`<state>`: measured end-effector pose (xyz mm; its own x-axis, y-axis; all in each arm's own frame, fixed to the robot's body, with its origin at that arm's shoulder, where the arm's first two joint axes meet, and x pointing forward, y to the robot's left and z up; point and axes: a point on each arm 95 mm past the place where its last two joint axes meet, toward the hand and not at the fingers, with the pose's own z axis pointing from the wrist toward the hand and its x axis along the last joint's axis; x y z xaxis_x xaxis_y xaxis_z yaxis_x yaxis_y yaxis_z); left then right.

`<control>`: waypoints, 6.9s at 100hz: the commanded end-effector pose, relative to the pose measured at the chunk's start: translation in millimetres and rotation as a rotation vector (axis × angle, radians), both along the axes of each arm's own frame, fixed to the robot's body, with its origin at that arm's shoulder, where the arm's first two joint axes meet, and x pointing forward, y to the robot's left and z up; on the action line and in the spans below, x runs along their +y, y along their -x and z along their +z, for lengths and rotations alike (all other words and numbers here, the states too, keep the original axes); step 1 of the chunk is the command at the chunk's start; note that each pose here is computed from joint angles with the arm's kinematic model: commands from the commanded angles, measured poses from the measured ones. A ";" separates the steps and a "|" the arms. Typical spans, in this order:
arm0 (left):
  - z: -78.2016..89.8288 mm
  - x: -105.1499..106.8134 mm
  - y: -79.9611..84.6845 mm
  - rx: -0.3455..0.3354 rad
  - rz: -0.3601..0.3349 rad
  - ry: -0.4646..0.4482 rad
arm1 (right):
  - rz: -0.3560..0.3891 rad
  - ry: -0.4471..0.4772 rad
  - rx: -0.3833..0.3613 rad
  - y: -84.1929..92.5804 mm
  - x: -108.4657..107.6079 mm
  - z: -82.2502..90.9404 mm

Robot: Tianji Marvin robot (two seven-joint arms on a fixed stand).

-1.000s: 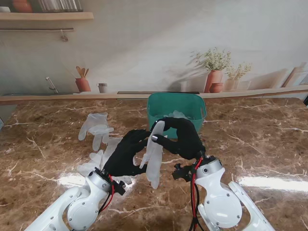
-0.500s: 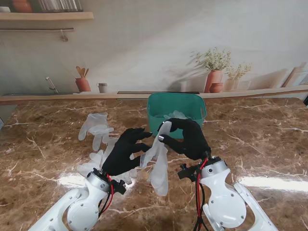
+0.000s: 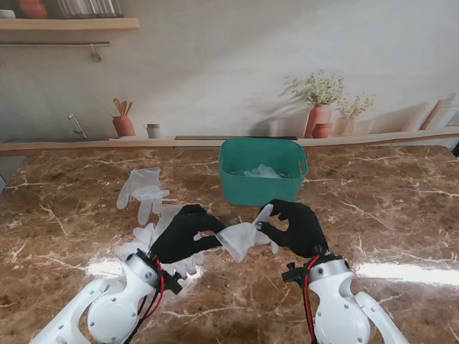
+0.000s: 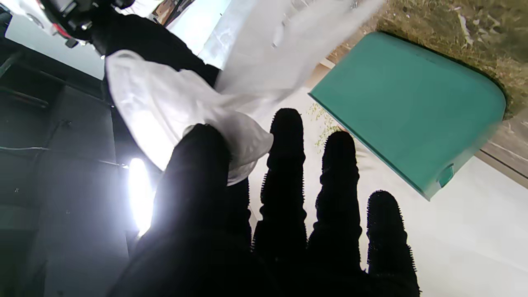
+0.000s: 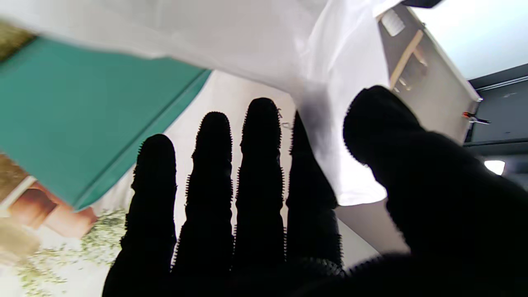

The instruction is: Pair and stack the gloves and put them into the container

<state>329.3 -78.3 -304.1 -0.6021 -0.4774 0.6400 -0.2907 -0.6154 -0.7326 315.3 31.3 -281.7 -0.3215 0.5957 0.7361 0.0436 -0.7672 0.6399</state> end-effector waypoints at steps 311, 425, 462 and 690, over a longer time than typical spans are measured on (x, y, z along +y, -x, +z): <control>-31.6 -38.5 -91.2 0.186 -0.048 -0.467 | -0.003 0.161 0.322 -61.4 -3.0 -99.2; -18.1 49.7 -101.8 0.096 0.112 -0.602 | -0.274 0.412 0.218 -40.5 -30.7 -90.8; -2.4 116.1 -83.2 0.141 -0.009 -0.756 | -0.279 0.412 0.179 -39.0 -28.8 -80.7; -22.0 116.6 -58.1 0.099 0.106 -0.610 | -0.208 0.336 0.177 -31.6 -20.5 -68.2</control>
<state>396.9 40.0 -331.4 -0.4860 -0.8325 0.2661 -0.3362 -0.1030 -0.9362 352.9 5.4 -350.7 -0.0392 0.8548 0.5175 0.0248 -0.5169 0.8557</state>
